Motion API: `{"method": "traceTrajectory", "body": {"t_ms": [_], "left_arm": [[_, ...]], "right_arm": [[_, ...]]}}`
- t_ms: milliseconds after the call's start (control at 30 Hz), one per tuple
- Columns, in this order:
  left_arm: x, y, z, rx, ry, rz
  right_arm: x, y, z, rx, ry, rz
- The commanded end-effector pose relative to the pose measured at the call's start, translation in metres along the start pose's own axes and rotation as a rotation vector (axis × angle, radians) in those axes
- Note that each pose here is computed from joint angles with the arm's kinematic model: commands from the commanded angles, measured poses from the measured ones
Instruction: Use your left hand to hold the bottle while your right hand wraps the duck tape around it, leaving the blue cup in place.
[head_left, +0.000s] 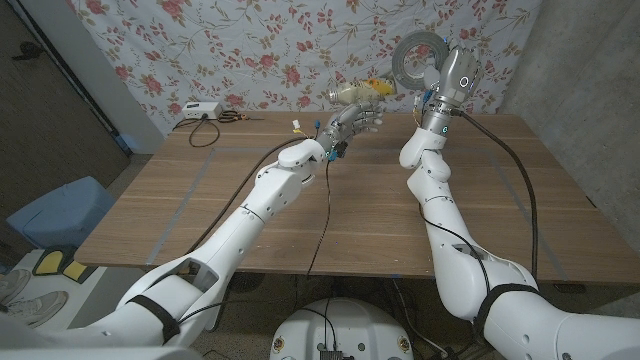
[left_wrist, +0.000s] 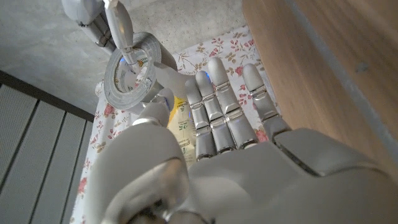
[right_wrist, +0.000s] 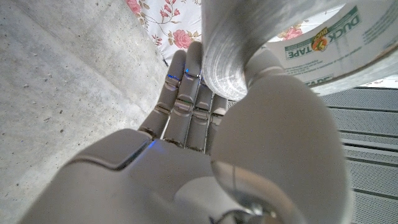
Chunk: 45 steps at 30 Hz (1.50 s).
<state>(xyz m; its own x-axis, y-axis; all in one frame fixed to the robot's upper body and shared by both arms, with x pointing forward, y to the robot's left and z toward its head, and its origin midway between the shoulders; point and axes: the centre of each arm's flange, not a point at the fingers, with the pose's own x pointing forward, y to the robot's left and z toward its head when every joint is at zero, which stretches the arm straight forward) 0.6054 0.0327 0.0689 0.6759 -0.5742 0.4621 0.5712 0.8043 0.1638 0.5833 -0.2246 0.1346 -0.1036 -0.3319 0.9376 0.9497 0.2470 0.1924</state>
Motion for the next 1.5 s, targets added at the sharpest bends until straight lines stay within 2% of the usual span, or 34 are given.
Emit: {"method": "traceTrajectory", "body": {"t_ms": [33,133,167,267,400,533,633,700,800,933,1100,1267,1400,1500], "left_arm": [[-0.036,-0.025,0.054,1.006,-0.329,0.322],[-0.039,-0.033,0.059,1.051,-0.386,0.270],[-0.039,-0.033,0.059,1.051,-0.388,0.269],[-0.046,-0.040,0.064,1.112,-0.467,0.296],[-0.049,-0.041,0.067,1.096,-0.507,0.284],[-0.056,-0.044,0.070,1.109,-0.549,0.345],[-0.063,-0.049,0.070,1.173,-0.569,0.456],[-0.065,-0.049,0.069,1.206,-0.557,0.512],[-0.066,-0.048,0.068,1.243,-0.503,0.580],[-0.064,-0.045,0.071,1.303,-0.363,0.624],[-0.053,-0.032,0.073,1.306,-0.173,0.593],[-0.040,-0.016,0.072,1.281,-0.025,0.542],[-0.031,-0.005,0.069,1.266,0.044,0.516],[-0.026,-0.001,0.067,1.266,0.062,0.516]], "right_arm": [[0.001,0.005,0.001,-0.019,-0.004,0.011],[0.003,0.004,0.002,-0.024,-0.005,0.008],[0.003,0.004,0.002,-0.024,-0.005,0.008],[0.004,0.004,0.001,-0.028,-0.007,0.004],[0.005,0.004,0.000,-0.033,-0.006,0.003],[0.007,0.003,-0.001,-0.034,-0.001,0.002],[0.007,0.002,-0.002,-0.030,0.003,-0.001],[0.007,0.001,-0.002,-0.027,0.004,-0.004],[0.007,-0.001,-0.002,-0.022,0.005,-0.008],[0.006,-0.003,-0.002,-0.013,0.006,-0.014],[0.007,-0.007,-0.001,-0.002,-0.002,-0.023],[0.007,-0.010,0.002,0.013,-0.011,-0.032],[0.007,-0.013,0.004,0.021,-0.022,-0.037],[0.007,-0.013,0.004,0.023,-0.027,-0.037]]}}
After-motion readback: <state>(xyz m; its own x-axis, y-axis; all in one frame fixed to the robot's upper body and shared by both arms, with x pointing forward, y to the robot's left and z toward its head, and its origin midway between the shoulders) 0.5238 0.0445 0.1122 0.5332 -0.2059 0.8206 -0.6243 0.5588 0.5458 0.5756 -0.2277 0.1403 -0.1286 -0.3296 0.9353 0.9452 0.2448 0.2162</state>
